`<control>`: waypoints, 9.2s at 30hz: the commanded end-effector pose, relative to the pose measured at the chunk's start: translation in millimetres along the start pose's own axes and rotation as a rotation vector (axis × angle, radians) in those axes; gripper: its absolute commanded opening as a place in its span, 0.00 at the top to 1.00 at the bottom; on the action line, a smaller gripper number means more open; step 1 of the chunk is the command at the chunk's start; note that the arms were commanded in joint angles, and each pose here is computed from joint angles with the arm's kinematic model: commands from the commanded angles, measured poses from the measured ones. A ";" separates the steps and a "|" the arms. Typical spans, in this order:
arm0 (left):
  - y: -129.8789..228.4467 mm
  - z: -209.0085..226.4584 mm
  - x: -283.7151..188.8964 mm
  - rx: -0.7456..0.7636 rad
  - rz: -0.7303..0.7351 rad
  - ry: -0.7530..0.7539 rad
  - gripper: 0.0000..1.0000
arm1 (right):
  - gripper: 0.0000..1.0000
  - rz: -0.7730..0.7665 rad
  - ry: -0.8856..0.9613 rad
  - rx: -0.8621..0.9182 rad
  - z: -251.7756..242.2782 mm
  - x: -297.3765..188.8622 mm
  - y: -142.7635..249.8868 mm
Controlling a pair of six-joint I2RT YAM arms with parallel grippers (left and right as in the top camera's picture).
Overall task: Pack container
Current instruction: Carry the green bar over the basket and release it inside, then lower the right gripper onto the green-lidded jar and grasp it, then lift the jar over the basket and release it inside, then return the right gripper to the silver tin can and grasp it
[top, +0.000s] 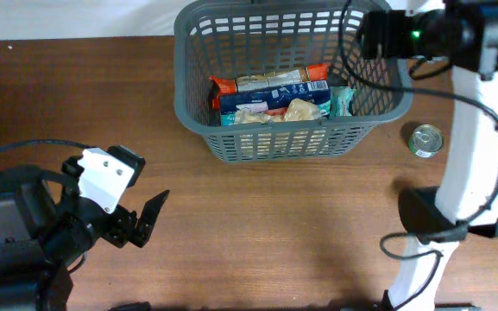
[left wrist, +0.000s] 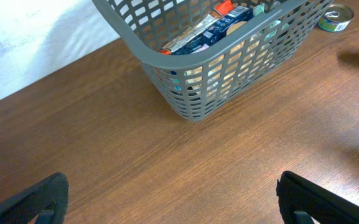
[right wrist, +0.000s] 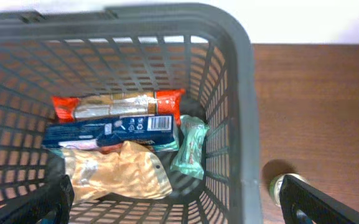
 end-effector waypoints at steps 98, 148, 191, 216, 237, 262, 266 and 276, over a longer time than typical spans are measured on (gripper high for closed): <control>-2.7 -1.7 -3.5 0.017 -0.017 0.006 0.01 | 0.44 0.466 0.488 0.898 -144.4 149.2 361.5; -2.7 -1.7 -3.5 0.017 -0.017 0.006 0.01 | 0.68 -0.070 0.080 0.303 35.2 77.4 14.1; -2.7 -1.7 -3.5 0.017 -0.017 0.006 0.01 | 0.01 -0.025 0.587 0.612 -202.0 -31.6 66.6; -2.7 -1.7 -3.5 0.017 -0.017 0.006 0.01 | 0.01 0.197 0.417 0.556 -188.3 200.9 227.9; -2.7 -1.7 -3.5 0.017 -0.017 0.006 0.01 | 0.01 0.296 0.434 0.550 -189.6 236.4 259.4; -2.8 -1.7 -3.5 0.018 -0.017 0.006 0.01 | 0.00 0.295 0.438 0.564 -195.6 260.7 271.2; -2.7 -1.4 -3.0 0.016 -0.015 0.007 0.01 | 0.01 0.307 0.437 0.564 -195.2 264.4 275.3; -2.7 -1.4 -3.0 0.016 -0.015 0.007 0.01 | 0.19 0.312 0.436 0.565 -194.7 264.2 276.1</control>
Point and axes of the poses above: each gripper's point midway between its finger pads, its own x axis out along the fingers, its own z axis along the line the jaws close on, y = z × x, the point moved 4 cm from there along -x, back along the fingers, and after that the axes turned 6 degrees about -x, right-handed, at the moved point
